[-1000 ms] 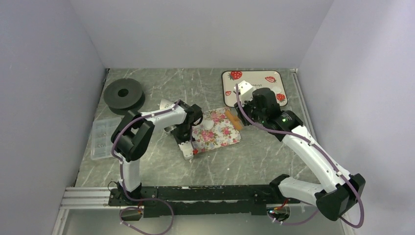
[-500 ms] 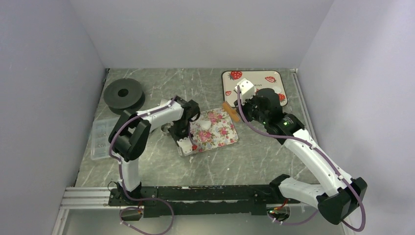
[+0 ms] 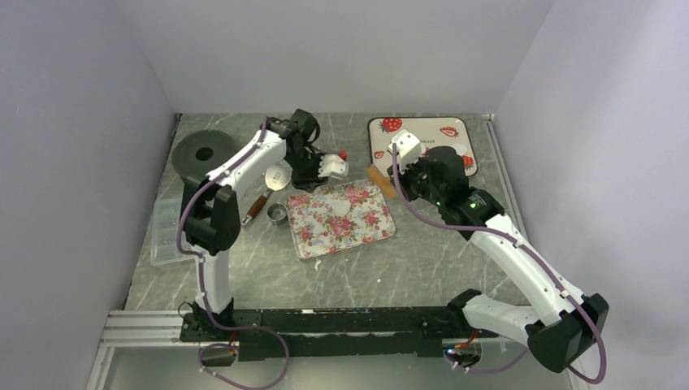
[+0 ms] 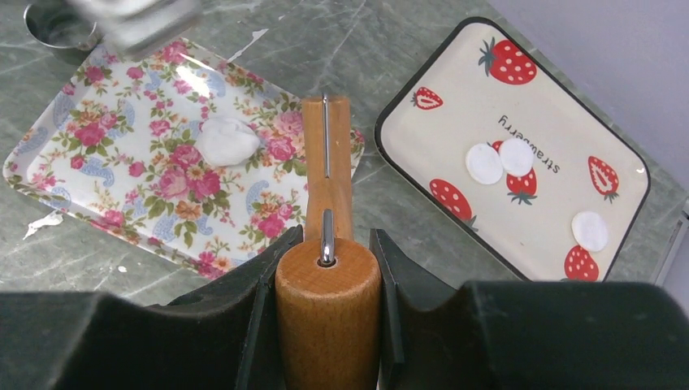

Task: Roll out the dumpling wrappers from the dough
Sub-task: Flatten out the dough on the work surface.

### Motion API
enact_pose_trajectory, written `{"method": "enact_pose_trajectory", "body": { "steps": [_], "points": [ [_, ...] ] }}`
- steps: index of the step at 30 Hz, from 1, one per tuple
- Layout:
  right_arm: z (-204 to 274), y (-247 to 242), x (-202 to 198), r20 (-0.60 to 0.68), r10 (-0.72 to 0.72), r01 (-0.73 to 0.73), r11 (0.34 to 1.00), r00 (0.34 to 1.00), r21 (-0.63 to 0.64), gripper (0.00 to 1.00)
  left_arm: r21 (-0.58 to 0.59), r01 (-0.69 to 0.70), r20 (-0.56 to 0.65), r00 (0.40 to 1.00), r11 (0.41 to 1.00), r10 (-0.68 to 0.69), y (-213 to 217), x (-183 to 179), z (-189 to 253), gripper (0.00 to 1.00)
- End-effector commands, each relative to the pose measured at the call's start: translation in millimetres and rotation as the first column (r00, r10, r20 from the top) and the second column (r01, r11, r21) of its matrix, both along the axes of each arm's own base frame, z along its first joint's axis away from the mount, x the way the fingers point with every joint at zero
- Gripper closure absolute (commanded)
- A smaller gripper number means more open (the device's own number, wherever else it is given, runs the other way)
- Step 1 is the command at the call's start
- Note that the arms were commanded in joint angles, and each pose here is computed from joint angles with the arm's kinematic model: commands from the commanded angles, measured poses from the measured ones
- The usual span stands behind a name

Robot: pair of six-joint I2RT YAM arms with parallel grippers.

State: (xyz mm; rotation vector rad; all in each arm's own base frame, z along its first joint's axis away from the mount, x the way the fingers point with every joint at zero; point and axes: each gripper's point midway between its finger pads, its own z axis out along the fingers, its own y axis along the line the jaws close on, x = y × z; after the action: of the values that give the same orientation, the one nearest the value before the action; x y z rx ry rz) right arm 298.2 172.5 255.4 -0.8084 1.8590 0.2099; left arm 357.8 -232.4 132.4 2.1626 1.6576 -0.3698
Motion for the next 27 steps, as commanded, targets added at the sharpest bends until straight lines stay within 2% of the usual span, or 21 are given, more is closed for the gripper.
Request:
{"method": "enact_pose_trajectory", "body": {
  "steps": [1,7,15,20,22,27],
  "points": [
    [24.5,2.5,8.6,0.100,0.015,-0.017,1.000,0.995,0.011,1.00,-0.100,-0.418,-0.169,0.901,0.903,0.399,0.5,30.8,-35.6,0.53],
    [17.4,0.8,8.4,0.100,0.011,-0.011,1.000,0.995,0.001,1.00,-0.182,-0.505,-0.196,0.859,0.844,0.472,-6.8,51.7,-49.2,0.40],
    [15.7,0.4,3.6,0.108,0.028,-0.029,1.000,0.994,0.001,1.00,-0.062,-0.546,-0.201,0.826,0.835,0.526,10.3,62.2,-109.2,0.42],
    [11.3,3.5,7.2,0.098,0.031,-0.031,1.000,0.995,0.001,1.00,-0.052,-0.511,-0.213,0.845,0.858,0.491,8.8,51.7,-121.3,0.43],
    [9.5,5.3,7.1,0.094,0.038,-0.039,0.999,0.995,0.004,1.00,-0.022,-0.487,-0.188,0.860,0.873,0.475,12.5,46.5,-129.2,0.47],
    [11.2,11.1,1.2,0.101,0.092,-0.093,0.996,0.991,0.003,1.00,0.022,-0.312,-0.210,0.927,0.950,0.310,6.4,4.6,-141.3,0.81]
  ]
}}
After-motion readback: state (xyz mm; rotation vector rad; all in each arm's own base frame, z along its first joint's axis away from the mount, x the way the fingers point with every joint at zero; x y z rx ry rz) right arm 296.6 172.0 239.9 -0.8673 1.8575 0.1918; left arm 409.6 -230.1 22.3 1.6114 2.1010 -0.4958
